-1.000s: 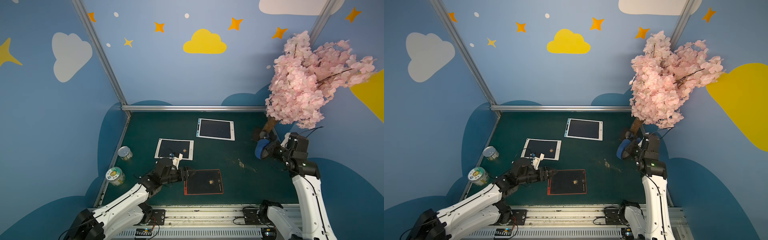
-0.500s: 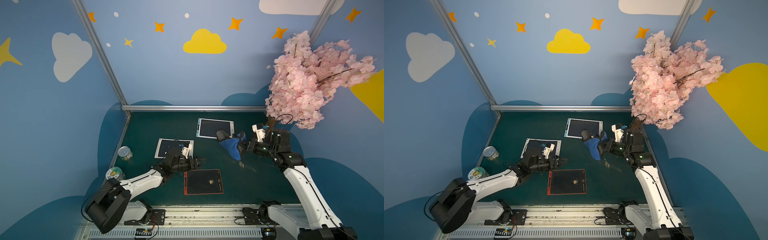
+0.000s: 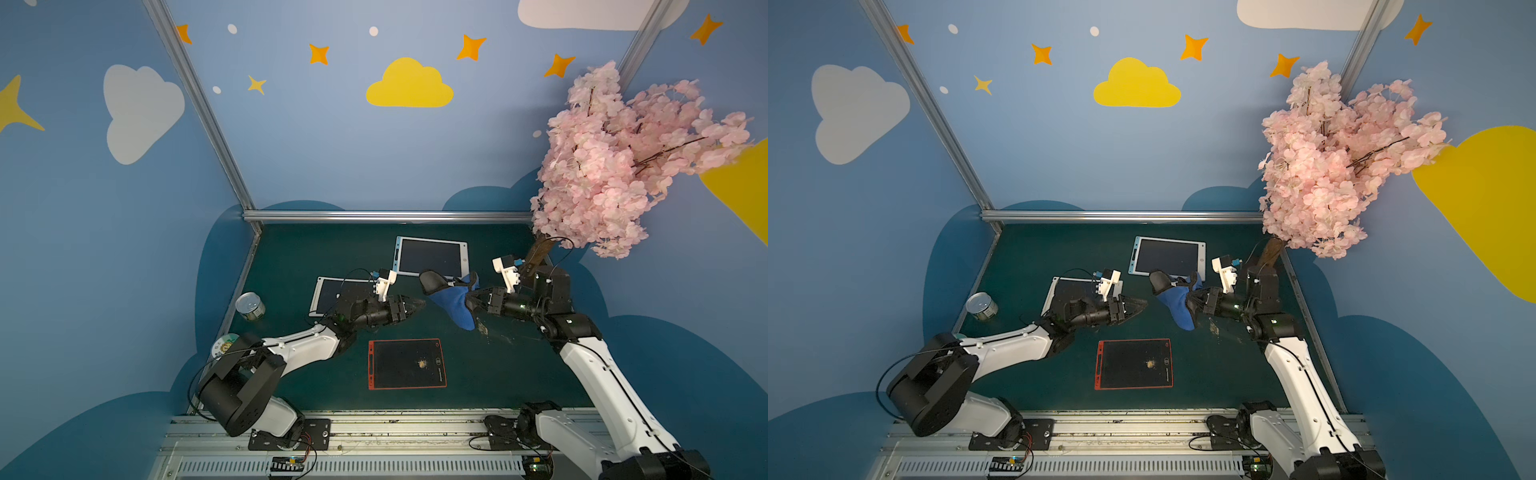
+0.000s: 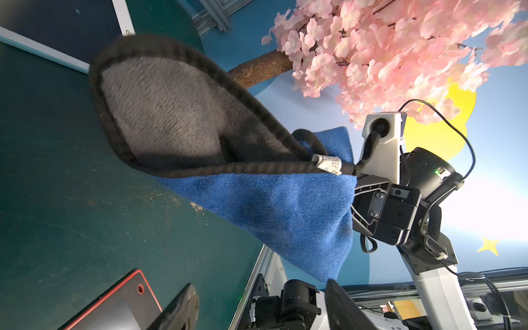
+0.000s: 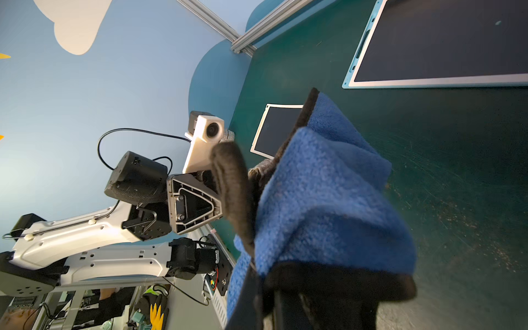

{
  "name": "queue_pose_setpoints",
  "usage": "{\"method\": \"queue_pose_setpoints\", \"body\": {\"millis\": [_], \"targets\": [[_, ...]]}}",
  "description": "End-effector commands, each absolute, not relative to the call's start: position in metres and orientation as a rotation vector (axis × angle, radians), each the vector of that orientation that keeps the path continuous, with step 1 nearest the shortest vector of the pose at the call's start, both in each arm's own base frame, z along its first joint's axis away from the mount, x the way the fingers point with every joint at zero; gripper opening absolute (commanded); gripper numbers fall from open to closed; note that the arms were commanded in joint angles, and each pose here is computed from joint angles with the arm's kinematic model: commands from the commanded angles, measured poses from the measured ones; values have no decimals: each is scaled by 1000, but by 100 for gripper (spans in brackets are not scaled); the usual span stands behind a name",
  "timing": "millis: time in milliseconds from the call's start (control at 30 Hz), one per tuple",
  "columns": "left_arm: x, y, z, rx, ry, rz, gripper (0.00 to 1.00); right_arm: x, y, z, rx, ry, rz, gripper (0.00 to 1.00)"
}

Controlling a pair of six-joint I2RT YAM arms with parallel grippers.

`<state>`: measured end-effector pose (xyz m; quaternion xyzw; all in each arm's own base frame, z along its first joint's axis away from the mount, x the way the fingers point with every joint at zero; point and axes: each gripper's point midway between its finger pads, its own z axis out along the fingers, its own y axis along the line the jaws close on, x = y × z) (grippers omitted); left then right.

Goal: Wipe the drawing tablet
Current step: Wipe the dirt from the drawing tablet.

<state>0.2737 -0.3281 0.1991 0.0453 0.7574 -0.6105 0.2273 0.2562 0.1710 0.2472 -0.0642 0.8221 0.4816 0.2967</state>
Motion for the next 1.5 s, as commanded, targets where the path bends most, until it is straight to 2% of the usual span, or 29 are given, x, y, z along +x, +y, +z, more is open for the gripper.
{"method": "queue_pose_setpoints", "body": {"millis": [0, 400, 767, 1067, 1467], "targets": [[278, -328, 203, 190, 2087, -1613, 70, 261, 173, 257, -204, 2110, 1274, 0], [292, -334, 195, 115, 2099, -1615, 69, 256, 171, 264, -227, 2101, 1248, 0], [278, -328, 198, 98, 2079, -1608, 69, 261, 176, 283, -191, 2033, 1319, 0], [264, -324, 206, 83, 2049, -1660, 69, 238, 187, 298, -215, 1992, 1516, 0], [260, -334, 227, 65, 1981, -1752, 70, 197, 197, 286, -266, 2045, 1672, 0]]}}
